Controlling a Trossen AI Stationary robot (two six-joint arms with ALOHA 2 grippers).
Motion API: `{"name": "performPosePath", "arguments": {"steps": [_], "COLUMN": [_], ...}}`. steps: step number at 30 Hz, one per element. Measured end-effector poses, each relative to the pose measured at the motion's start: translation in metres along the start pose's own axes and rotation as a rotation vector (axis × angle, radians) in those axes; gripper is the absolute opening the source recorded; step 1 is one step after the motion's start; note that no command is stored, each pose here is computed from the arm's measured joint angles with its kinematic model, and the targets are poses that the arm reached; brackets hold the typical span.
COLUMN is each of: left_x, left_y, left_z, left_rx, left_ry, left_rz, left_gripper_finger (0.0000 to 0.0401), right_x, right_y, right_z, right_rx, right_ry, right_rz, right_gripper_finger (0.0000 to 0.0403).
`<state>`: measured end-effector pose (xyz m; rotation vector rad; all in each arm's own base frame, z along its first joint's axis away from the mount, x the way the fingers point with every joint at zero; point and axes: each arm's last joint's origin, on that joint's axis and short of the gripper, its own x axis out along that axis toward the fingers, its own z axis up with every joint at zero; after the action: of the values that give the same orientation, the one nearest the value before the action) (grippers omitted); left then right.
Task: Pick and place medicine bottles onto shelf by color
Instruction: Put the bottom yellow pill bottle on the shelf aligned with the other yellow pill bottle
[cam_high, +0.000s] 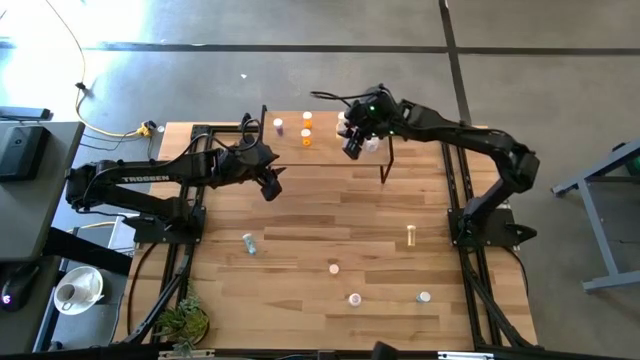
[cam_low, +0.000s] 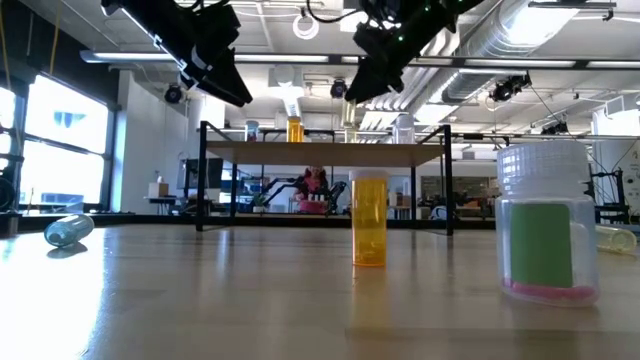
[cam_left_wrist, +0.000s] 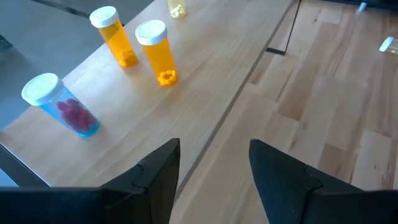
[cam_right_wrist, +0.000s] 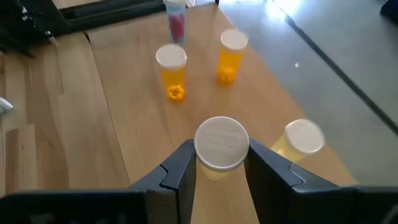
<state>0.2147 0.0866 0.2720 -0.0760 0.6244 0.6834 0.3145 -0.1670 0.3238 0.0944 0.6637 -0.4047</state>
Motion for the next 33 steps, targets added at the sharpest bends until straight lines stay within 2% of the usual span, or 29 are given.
{"name": "performPosePath", "arguments": {"steps": [6,16,33], "left_x": [0.0,0.0,0.0], "left_y": [0.0,0.0,0.0], "left_z": [0.0,0.0,0.0], "left_rx": [0.018,0.025,0.033], "left_ry": [0.002,0.002,0.003], "left_rz": [0.0,-0.014,-0.014], "left_gripper_finger": [0.0184,0.0184,0.0184], "right_x": [0.015,0.022,0.026], "right_y": [-0.004,-0.007,-0.007], "right_z": [-0.009,-0.016,-0.017], "right_rx": [0.031,0.045,0.054], "right_ry": [0.075,0.128,0.129], "right_rz": [-0.001,-0.008,-0.021], "right_gripper_finger": [0.0112,0.0112,0.0123]}}
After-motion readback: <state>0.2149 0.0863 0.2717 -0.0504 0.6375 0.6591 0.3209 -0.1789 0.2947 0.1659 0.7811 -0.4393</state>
